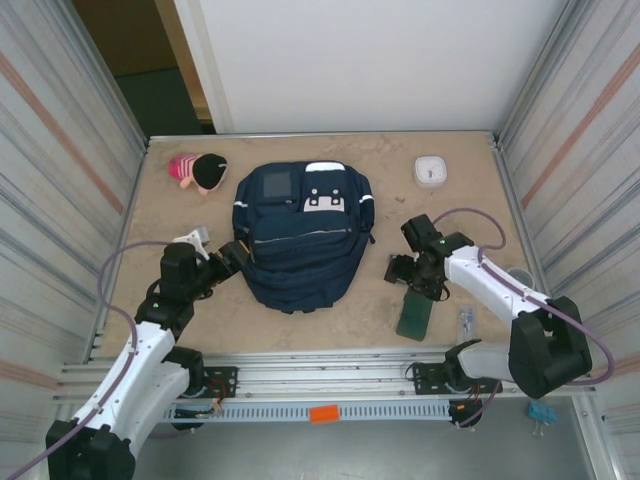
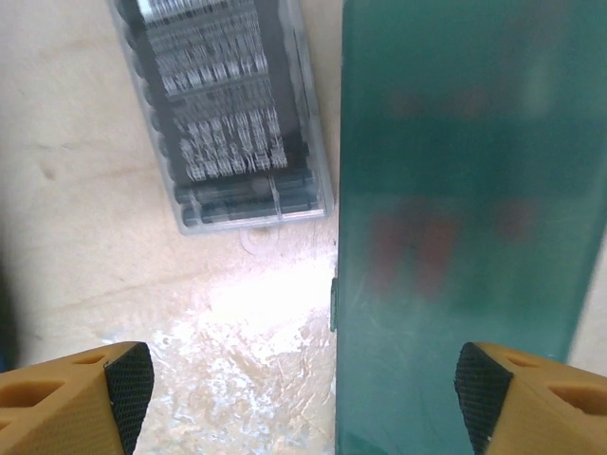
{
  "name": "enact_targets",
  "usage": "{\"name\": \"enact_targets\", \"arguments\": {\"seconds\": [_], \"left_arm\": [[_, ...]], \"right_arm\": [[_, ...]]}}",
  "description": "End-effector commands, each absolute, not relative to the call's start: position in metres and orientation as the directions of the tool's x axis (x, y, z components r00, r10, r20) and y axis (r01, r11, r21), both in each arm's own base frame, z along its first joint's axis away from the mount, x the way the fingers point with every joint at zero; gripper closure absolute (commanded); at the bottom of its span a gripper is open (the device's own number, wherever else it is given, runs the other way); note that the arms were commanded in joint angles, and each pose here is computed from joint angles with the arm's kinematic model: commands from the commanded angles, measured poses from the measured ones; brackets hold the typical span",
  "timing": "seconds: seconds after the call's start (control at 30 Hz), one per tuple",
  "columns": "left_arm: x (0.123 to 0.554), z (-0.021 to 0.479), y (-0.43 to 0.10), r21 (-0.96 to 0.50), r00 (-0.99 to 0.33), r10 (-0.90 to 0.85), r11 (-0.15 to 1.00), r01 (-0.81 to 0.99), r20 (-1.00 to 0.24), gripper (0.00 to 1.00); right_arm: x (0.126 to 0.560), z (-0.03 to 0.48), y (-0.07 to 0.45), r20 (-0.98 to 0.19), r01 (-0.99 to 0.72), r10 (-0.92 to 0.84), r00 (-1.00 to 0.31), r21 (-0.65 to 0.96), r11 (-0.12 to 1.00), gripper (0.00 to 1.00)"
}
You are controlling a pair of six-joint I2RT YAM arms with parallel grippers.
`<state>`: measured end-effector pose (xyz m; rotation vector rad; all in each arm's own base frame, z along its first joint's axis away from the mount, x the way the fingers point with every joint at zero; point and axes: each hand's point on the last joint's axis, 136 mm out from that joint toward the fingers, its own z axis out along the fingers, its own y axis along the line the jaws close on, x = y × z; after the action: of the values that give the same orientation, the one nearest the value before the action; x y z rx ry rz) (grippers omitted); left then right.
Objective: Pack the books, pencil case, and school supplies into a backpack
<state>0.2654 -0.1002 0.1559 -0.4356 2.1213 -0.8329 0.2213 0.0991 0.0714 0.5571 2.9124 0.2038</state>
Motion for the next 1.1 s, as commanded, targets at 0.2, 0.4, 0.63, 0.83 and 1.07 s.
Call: {"name": "enact_targets", "arguments": {"seconds": [0.2, 0.4, 0.63, 0.83, 1.07], "left_arm": [[0.264, 0.157, -0.104, -0.7, -0.626, -0.551, 0.714, -0.012, -0.551, 0.34], [0.264, 0.157, -0.104, -0.694, -0.628, -0.544, 0.72, -0.009, -0.556, 0.34], [0.264, 0.155, -0.104, -0.693, -0.63, -0.545, 0.721, -0.014, -0.554, 0.34], [0.265, 0.154, -0.104, -0.694, -0.634, -0.544, 0.72, -0.016, -0.55, 0.34], [0.266, 0.158, -0.104, -0.69, -0.63, -0.54, 0.724, -0.01, -0.558, 0.34]], "right_arm": [[0.205, 0.063, 0.066, -0.047, 0.256, 0.253, -0.966, -0.112, 0.96, 0.08], [0.199, 0.036, 0.074, 0.026, 0.254, 0.26, -0.965, -0.134, 0.958, 0.05], [0.198, 0.019, 0.074, 0.064, 0.249, 0.259, -0.964, -0.13, 0.96, 0.07], [0.197, 0.007, 0.076, 0.09, 0.258, 0.269, -0.959, -0.112, 0.96, 0.16], [0.195, 0.009, 0.071, 0.077, 0.265, 0.275, -0.958, -0.122, 0.956, 0.34]]}}
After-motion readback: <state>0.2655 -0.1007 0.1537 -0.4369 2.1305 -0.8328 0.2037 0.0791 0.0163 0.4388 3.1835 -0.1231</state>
